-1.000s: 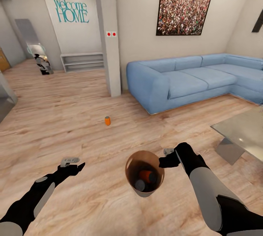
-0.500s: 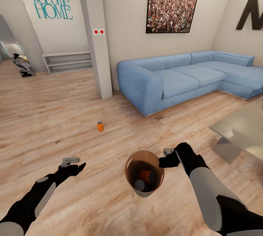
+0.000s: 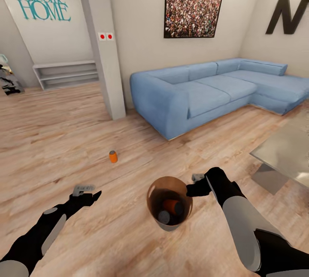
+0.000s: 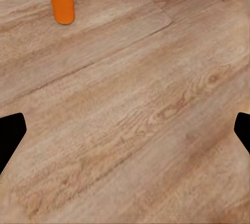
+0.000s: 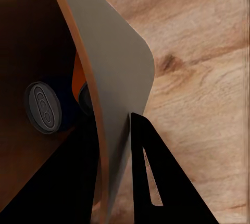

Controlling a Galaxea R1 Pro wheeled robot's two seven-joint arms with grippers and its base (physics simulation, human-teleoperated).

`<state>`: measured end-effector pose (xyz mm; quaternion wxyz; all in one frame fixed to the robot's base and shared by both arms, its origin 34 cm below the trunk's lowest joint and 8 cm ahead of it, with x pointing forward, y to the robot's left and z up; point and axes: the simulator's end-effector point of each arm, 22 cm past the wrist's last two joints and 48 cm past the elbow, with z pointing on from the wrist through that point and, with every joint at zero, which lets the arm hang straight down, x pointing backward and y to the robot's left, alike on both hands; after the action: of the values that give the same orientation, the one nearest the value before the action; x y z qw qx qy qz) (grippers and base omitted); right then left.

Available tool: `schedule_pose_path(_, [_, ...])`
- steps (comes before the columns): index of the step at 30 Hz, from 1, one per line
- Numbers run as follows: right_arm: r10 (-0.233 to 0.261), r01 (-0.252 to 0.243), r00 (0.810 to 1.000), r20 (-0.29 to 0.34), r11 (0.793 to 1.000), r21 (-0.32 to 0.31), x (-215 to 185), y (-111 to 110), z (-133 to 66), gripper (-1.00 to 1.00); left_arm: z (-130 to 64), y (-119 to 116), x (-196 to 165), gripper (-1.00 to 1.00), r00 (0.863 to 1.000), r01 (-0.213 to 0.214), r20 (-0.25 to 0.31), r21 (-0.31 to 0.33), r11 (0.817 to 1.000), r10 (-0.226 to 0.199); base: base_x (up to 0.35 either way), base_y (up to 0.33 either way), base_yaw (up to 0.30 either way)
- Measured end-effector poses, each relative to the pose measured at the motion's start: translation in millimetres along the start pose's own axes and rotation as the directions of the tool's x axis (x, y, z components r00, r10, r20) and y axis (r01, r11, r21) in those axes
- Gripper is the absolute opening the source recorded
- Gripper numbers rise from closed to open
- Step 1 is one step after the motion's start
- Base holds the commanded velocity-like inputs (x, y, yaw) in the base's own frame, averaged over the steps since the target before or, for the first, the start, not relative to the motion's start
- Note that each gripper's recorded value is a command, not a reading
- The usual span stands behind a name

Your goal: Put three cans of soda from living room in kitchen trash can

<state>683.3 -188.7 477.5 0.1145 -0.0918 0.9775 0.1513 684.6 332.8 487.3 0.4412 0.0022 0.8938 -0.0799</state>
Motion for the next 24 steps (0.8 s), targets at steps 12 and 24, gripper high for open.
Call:
schedule_pose_path(12, [0.004,-0.004,1.0,0.016,1.0,-0.001,-5.3,-0.4,-3.4,-1.0,0.1,-0.3,0.1,1.0,1.0,0.0,0.0,0.0,1.0,0.0,0.276,0.224,-0.239])
schedule_pose_path(24, [0.005,-0.005,1.0,0.017,1.0,-0.001,-5.9,-0.7,-3.2,-1.0,0.6,-0.4,1.2,1.0,1.0,0.001,-0.002,0.0,1.0,-0.001,0.265,0.23,-0.242])
